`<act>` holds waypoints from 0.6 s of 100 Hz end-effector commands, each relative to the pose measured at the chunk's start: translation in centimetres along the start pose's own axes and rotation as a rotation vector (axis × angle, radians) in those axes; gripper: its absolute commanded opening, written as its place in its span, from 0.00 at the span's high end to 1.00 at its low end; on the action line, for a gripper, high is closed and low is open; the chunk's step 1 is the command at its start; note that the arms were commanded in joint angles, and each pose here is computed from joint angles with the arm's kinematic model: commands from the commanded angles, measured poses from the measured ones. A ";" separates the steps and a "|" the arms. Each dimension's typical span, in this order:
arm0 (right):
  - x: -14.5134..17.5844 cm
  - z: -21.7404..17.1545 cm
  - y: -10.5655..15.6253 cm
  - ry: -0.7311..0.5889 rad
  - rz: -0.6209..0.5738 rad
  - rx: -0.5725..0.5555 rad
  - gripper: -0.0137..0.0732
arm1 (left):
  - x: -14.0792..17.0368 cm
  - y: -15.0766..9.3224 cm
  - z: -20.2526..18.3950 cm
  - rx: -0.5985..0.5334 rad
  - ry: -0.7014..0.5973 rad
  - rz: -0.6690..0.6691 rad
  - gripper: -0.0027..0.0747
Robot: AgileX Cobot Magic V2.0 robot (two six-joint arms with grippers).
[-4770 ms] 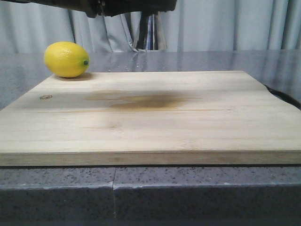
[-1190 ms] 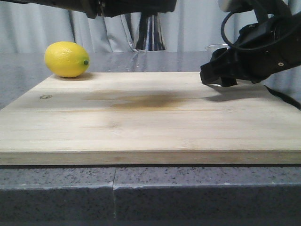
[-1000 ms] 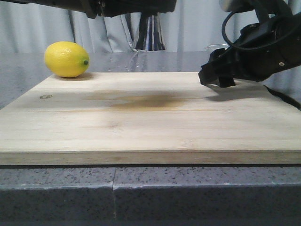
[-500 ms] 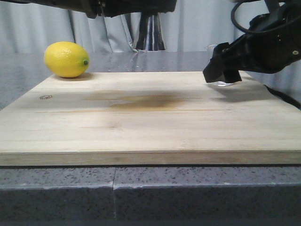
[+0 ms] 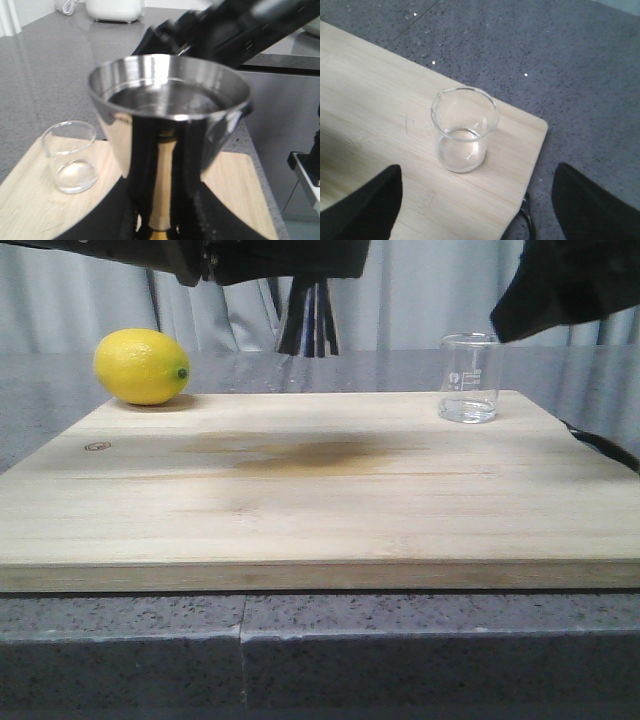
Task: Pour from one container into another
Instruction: 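Open the right gripper and lift it away from the beaker, then lower the steel jigger onto the board with the left gripper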
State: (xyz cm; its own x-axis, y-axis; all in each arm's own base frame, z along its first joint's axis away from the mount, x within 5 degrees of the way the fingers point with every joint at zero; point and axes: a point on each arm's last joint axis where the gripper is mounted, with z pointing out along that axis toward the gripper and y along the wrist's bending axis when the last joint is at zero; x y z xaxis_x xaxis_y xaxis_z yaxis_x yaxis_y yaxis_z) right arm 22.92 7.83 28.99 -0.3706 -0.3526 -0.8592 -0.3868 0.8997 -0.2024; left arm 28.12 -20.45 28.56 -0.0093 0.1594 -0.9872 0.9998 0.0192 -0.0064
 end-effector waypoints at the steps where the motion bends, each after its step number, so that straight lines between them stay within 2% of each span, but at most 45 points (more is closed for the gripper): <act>1: -2.0 -2.7 -0.4 -0.128 -0.001 0.021 0.23 | -3.1 -0.2 -1.3 -0.024 -0.113 0.058 0.99; 37: -3.6 -10.4 -1.2 -0.369 0.014 0.076 0.23 | -2.6 1.7 -3.2 -0.071 -0.222 0.064 0.99; 60: -3.3 -11.8 -1.3 -0.367 0.019 0.090 0.23 | -0.2 3.0 -2.4 -0.073 -0.203 0.014 0.99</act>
State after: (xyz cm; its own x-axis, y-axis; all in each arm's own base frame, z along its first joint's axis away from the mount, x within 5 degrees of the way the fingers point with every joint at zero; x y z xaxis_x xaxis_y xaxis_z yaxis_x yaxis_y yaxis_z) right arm 15.06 4.83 36.20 -0.1164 -0.2491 -0.9615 -0.3069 0.9297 -0.2037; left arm 31.54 -18.07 26.29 -0.0292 0.1006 -0.9945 0.9910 0.1331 -0.0156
